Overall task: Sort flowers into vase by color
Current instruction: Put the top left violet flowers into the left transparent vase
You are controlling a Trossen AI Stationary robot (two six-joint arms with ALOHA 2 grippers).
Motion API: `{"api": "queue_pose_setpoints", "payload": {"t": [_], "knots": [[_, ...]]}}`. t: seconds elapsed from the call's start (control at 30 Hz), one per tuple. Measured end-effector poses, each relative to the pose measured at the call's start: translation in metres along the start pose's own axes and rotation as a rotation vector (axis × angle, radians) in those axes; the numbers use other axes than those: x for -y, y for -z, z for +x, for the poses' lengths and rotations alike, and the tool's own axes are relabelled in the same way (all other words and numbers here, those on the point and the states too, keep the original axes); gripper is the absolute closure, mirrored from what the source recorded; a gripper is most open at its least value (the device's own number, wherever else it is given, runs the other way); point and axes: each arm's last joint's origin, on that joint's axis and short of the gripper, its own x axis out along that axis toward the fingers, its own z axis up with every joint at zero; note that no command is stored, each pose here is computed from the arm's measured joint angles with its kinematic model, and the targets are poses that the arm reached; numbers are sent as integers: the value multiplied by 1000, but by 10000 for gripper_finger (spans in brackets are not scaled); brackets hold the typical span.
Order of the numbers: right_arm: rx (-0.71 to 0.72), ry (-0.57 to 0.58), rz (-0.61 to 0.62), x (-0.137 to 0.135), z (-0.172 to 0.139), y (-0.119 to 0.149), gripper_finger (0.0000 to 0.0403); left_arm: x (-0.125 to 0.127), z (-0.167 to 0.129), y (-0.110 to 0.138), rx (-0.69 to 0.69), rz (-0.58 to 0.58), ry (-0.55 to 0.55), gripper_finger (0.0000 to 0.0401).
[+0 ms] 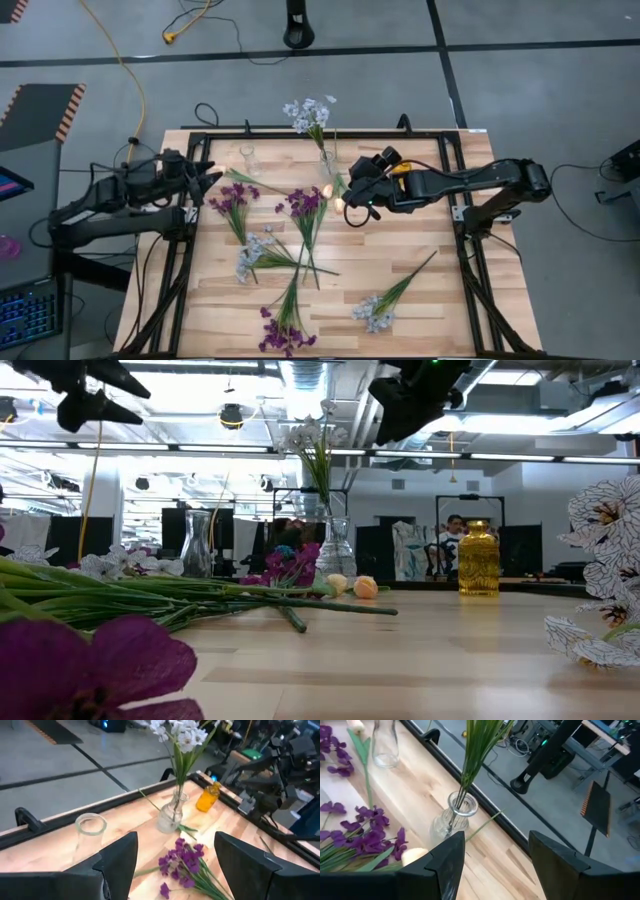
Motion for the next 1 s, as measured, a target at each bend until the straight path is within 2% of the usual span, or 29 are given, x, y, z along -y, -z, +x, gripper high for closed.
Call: {"api": "queue_pose_setpoints", "payload": {"t": [0.33, 0.4, 0.5, 0.63, 0.73, 0.87, 1.0], "knots": [[-11, -34, -1, -1, 0, 0, 156, 6, 5, -6, -54, 15, 8, 149], [-12, -34, -1, -1, 0, 0, 156, 6, 5, -6, -55, -32, 7, 149], [-13, -34, -2, -1, 0, 1, 156, 5, 6, -3, -85, -197, -6, 149], [-14, -38, -2, -1, 0, 1, 156, 4, 12, 9, -273, -367, -58, 149], [-22, -65, -2, -2, 0, 1, 156, 1, 19, 23, -469, -458, -181, 149], [-28, -81, -2, -3, 0, 1, 156, 1, 33, 35, -658, -477, -344, 149], [-28, -81, -2, -3, 0, 1, 156, 6, 52, 40, -763, -454, -428, 149]]}}
